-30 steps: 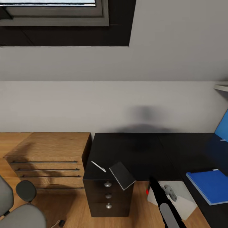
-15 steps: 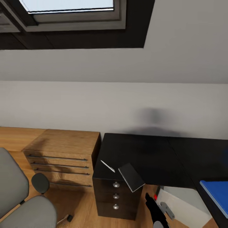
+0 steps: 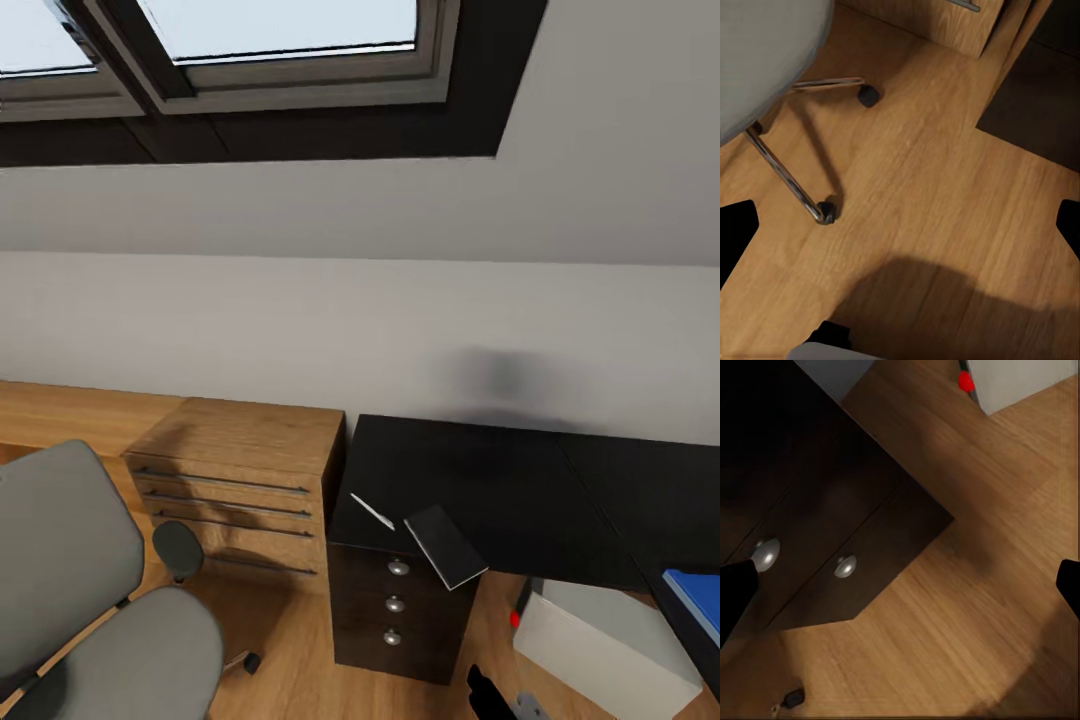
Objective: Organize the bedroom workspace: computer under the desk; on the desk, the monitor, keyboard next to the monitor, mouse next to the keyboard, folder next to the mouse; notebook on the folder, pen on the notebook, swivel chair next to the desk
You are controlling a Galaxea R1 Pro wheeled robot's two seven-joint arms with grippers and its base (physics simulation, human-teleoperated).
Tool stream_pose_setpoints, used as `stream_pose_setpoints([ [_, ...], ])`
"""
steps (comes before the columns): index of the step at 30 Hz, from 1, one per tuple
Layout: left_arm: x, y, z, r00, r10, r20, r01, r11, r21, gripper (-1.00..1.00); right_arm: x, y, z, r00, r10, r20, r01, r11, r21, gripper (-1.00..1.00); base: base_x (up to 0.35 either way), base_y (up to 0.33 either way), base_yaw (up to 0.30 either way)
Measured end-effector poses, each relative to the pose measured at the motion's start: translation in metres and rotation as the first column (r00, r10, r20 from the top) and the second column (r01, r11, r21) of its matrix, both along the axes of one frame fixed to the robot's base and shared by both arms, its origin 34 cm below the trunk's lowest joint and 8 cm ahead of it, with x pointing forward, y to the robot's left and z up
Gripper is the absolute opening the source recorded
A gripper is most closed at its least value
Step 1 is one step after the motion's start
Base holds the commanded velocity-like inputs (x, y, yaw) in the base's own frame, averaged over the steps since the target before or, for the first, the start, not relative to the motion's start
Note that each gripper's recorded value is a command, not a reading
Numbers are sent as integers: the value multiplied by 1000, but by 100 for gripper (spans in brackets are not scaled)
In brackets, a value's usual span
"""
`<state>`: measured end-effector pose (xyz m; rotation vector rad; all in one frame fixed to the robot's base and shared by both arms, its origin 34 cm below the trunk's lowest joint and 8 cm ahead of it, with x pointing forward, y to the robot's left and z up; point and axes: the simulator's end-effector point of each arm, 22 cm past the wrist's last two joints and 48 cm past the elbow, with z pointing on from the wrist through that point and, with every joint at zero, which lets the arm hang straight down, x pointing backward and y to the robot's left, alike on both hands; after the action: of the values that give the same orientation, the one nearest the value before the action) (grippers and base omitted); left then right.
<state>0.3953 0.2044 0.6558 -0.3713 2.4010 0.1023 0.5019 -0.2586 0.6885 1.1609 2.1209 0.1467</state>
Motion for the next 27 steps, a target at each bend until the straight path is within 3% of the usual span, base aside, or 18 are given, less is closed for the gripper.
stream_pose_setpoints([
  [13, 0, -2, 0, 1000, -2, 1, 2, 1000, -2, 100, -8, -4, -4, 1000, -13, -8, 12, 1000, -19, 100, -85, 59, -3],
  [18, 0, -2, 0, 1000, -2, 1, 2, 1000, -2, 100, -24, -4, -16, 999, -11, -50, 10, 1000, -22, 100, -1, 0, -203],
  [27, 1, -2, 1, 1000, -2, 2, 2, 1000, -2, 100, -26, -4, -17, 999, -6, -54, 5, 1000, -24, 100, 0, 0, -259],
])
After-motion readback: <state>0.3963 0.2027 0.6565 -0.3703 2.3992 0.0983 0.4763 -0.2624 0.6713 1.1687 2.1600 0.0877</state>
